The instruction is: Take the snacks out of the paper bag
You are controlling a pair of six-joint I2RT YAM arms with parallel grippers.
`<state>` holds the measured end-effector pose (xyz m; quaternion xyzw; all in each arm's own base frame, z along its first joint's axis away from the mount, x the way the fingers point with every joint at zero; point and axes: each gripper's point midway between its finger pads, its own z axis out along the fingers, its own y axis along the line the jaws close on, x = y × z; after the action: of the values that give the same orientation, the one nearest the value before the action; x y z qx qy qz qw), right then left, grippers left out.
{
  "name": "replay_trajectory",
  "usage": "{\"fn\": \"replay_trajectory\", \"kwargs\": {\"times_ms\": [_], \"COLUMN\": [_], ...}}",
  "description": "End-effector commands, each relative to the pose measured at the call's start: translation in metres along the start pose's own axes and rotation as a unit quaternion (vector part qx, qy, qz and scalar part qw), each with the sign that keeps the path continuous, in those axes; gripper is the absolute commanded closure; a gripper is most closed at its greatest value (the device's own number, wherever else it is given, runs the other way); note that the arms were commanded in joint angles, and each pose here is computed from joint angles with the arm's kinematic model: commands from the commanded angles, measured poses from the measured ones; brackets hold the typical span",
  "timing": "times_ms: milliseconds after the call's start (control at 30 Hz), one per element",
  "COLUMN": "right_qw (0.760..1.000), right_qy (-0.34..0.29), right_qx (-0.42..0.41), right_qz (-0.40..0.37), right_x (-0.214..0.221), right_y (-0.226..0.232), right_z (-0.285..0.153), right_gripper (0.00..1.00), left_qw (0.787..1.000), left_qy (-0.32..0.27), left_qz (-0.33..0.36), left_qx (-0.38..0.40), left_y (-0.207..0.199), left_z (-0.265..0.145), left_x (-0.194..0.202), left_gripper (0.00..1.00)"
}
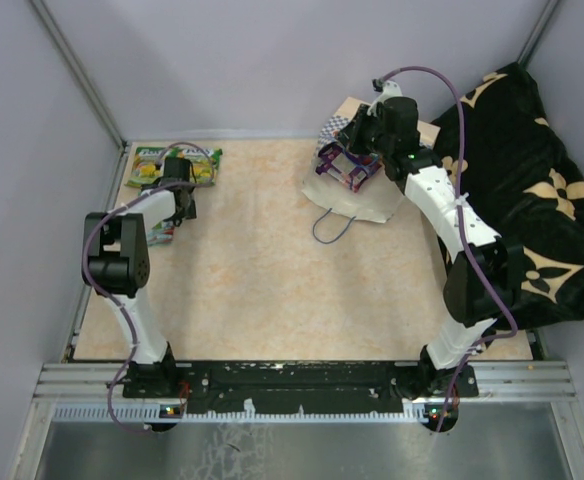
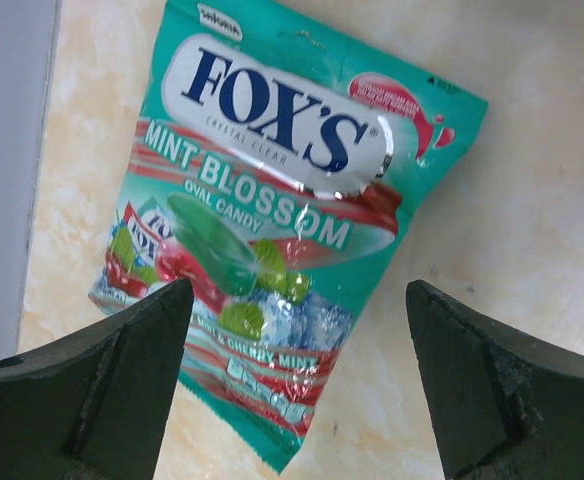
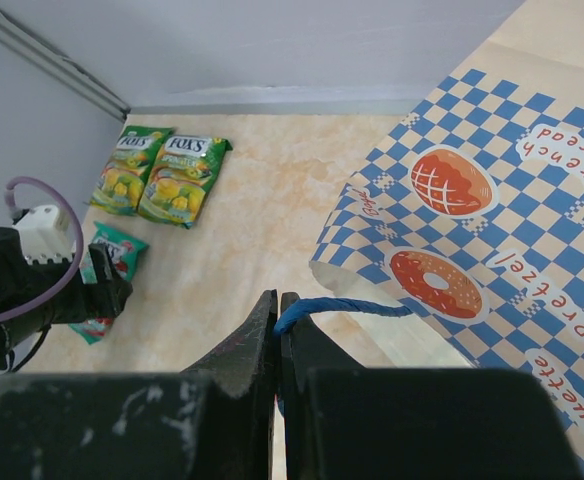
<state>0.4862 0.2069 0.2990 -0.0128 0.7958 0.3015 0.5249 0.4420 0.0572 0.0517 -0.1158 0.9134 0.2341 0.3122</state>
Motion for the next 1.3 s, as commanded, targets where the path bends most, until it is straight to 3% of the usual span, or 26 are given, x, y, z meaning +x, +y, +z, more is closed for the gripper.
{"fn": "replay_trajectory", "kwargs": {"times_ms": [0,667,1067,1267], "right_qw": [0.997,0.998,0.997,0.997], "right_qy": [-0.057,-0.056,-0.057,-0.057], "right_qx": [-0.038,-0.037,-0.038,-0.037], "right_qz": [-0.02,-0.021,-0.02,-0.02], "right_x": [-0.042,-0.043,-0.043,-0.043], "right_y": [0.022,0.022,0.023,0.023], "right_z": [-0.005,-0.004,-0.005,-0.005], "right_gripper": [1.0,1.0,1.0,1.0], "left_qw": [0.999,0.991,0.983,0.974], "left_qy": [-0.022,-0.061,-0.089,-0.121], "left_qz": [0.026,0.115,0.159,0.193], "left_qx": [-0.034,-0.025,-0.026,-0.017], "left_y": [0.003,0.03,0.026,0.021], "left_z": [0.012,0.034,0.046,0.047], "left_x": [-0.018,0.002,-0.006,-0.017], "left_gripper": [0.07,0.35,0.54,0.57]}}
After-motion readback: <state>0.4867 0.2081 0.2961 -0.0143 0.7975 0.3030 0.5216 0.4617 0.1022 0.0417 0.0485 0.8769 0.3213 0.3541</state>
